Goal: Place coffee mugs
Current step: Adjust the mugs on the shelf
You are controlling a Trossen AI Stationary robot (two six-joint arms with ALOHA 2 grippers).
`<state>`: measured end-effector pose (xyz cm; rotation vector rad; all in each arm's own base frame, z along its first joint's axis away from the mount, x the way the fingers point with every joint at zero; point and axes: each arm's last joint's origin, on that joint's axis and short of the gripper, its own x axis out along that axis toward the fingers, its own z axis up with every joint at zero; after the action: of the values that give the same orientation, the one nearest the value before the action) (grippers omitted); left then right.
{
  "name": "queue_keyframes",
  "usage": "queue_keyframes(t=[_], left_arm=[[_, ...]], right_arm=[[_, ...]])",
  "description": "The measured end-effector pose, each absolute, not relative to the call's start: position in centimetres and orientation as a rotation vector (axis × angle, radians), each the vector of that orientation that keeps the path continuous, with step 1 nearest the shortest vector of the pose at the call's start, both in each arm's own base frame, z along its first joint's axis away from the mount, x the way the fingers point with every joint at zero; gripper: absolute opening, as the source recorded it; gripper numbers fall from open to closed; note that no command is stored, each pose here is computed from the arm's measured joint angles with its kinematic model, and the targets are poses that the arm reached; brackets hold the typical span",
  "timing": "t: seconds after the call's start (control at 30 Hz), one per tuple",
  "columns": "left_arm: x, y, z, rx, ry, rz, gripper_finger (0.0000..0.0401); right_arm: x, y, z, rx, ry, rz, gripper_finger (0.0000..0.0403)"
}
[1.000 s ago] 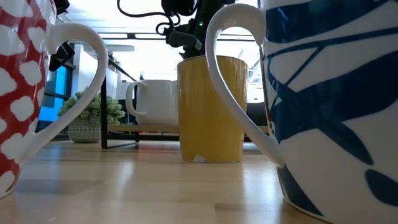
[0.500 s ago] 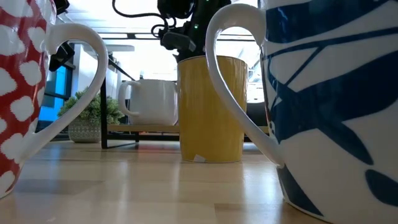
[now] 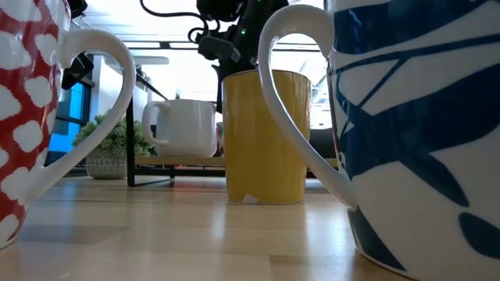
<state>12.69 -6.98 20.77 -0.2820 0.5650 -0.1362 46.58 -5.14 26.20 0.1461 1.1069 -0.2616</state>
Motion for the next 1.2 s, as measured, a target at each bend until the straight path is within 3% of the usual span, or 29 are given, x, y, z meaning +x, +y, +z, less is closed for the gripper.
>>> queue_keyframes(t=[0.77, 0.97, 1.2], left_arm=[[12.7, -7.0, 20.8, -0.283, 0.565, -0.136, 0.0121], [12.7, -7.0, 20.7, -0.28, 0.568, -0.136, 0.0121], [12.7, -7.0, 20.7, -0.279, 0.568, -0.136, 0.0121]], right_arm=[[46.4, -5.1, 26.7, 0.156, 1.122, -0.238, 0.0016], [45.3, -5.7, 30.3, 0.109, 1.124, -0.326, 0.0016], [42.8, -5.7, 32.0, 0.105, 1.256, -0.576, 0.0016]])
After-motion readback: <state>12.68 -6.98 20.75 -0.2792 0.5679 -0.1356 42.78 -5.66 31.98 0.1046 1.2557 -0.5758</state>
